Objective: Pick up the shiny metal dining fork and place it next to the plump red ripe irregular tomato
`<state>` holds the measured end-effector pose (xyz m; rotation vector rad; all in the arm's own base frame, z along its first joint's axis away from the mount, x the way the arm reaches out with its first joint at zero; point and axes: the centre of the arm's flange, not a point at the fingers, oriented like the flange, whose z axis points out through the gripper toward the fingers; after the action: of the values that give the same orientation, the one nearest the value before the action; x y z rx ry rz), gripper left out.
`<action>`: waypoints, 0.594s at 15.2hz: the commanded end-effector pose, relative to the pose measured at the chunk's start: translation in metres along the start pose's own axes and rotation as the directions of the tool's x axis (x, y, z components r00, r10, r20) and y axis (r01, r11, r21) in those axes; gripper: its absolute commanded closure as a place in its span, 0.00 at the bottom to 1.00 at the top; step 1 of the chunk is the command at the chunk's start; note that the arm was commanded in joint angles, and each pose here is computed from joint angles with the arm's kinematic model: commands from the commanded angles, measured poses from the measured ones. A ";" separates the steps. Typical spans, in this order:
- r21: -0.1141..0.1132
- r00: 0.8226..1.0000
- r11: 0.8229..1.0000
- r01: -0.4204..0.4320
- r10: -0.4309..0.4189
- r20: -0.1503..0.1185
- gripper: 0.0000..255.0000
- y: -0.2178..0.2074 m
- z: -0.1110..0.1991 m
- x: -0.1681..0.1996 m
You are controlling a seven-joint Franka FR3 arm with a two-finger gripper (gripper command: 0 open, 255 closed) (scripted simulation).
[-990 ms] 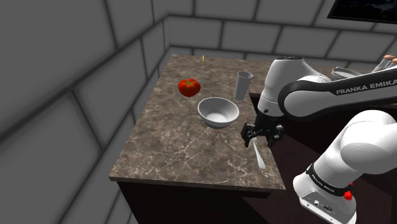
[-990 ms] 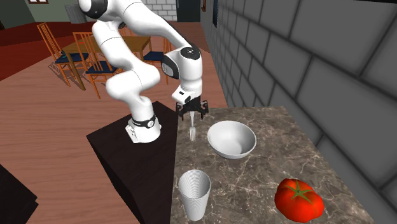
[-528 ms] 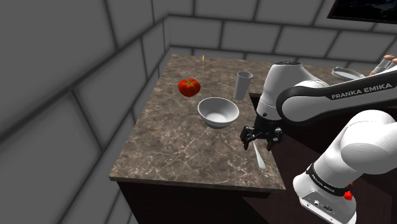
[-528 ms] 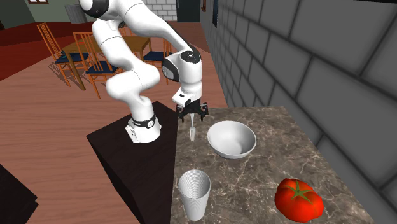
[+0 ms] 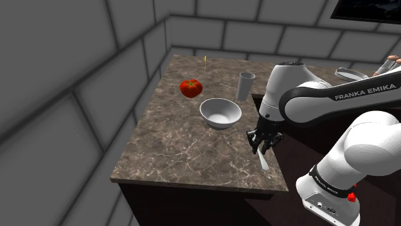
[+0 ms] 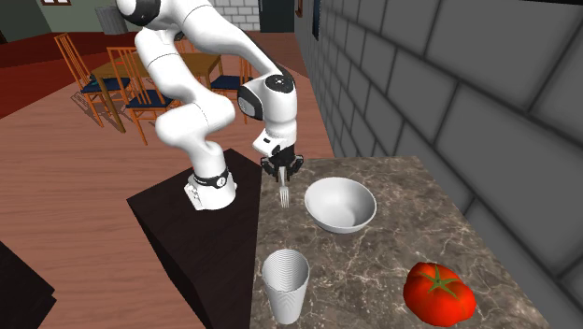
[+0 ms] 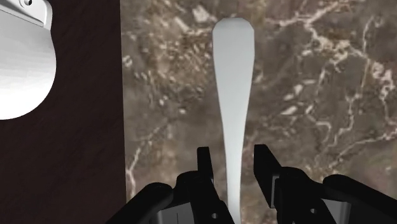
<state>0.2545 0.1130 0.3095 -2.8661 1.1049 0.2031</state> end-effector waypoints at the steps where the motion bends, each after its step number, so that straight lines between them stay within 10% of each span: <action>1: 0.000 1.000 1.000 0.000 0.000 0.000 1.00 0.000 0.000 0.000; 9: 0.000 1.000 1.000 0.000 0.000 0.000 1.00 0.000 -0.021 -0.003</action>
<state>0.2557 0.1135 0.3257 -2.8660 1.1050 0.2022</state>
